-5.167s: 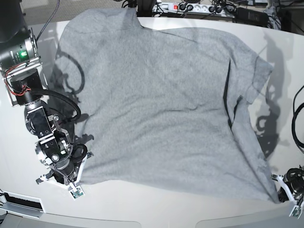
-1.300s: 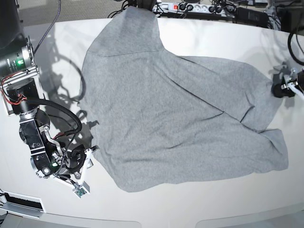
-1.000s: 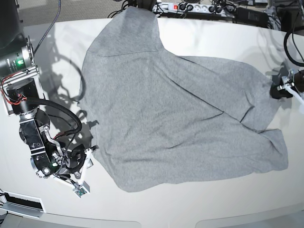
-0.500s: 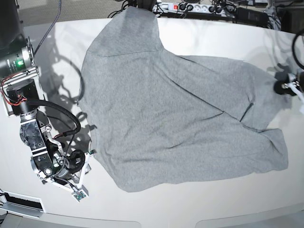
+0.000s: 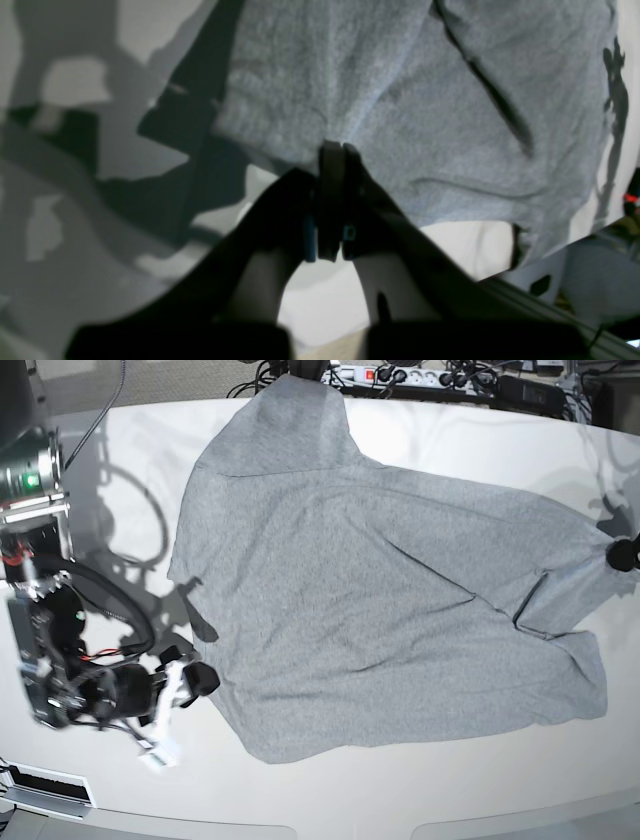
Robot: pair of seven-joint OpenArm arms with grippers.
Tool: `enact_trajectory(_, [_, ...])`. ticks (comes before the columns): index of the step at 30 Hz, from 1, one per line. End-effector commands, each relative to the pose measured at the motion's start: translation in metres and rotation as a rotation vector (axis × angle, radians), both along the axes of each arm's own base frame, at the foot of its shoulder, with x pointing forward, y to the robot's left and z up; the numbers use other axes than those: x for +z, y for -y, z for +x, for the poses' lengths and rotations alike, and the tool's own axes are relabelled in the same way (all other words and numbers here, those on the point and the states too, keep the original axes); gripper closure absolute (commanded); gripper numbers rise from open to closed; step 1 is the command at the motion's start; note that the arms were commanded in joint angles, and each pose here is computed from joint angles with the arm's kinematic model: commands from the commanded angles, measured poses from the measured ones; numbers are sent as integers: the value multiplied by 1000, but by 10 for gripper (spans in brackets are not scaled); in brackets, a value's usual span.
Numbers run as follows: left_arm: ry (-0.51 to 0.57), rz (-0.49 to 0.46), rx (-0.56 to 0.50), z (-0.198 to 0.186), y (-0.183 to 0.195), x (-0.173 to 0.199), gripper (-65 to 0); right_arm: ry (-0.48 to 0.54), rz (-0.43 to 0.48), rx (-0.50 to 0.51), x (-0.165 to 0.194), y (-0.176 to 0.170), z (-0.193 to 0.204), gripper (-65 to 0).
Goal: Layout the t-shirt on the table in an organized manner, then fold the t-shirt properly
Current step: 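Release the corner and move the left gripper onto the shirt sleeve, then move the right gripper to the shirt shoulder and grasp it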
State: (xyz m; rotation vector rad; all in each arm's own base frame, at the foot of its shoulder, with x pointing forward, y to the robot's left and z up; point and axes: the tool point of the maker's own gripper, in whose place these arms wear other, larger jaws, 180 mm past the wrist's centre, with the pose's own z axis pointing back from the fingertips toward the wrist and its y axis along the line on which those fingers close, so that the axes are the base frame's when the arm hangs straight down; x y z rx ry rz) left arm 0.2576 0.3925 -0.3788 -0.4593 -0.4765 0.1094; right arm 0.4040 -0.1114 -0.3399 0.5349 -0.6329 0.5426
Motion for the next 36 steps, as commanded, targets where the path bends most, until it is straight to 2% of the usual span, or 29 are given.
enact_trajectory(1, [41, 19, -1, 9, -10, 17, 0, 55, 43, -2, 23, 5, 4, -272])
enact_trajectory(5, [44, 3, -1, 9, -6, 16, 0, -5, 138, -9, 25, 19, -37, -272])
enact_trajectory(9, [52, -5, 3, 11, -5, 18, 0, -129, 228, -6, 5, 24, -87, -272])
enact_trajectory(12, [51, -5, 3, 11, -5, 18, 0, -196, 318, -56, -11, 28, -118, -272])
enact_trajectory(17, [52, -5, 3, 11, -5, 18, 0, -281, 388, -177, -34, 50, -164, -272])
enact_trajectory(22, [52, -5, 3, 11, -5, 18, 0, -342, 375, -285, -55, 71, -198, -272])
enact_trajectory(26, [62, -16, 7, 12, -4, 20, 0, -361, 323, -394, -82, 76, -217, -272])
enact_trajectory(33, [61, -16, 7, 12, -4, 20, 0, -368, 262, -477, -117, 54, -231, -275])
enact_trajectory(36, [60, -16, 7, 12, -4, 20, 0, -383, 269, -492, -125, 46, -234, -275])
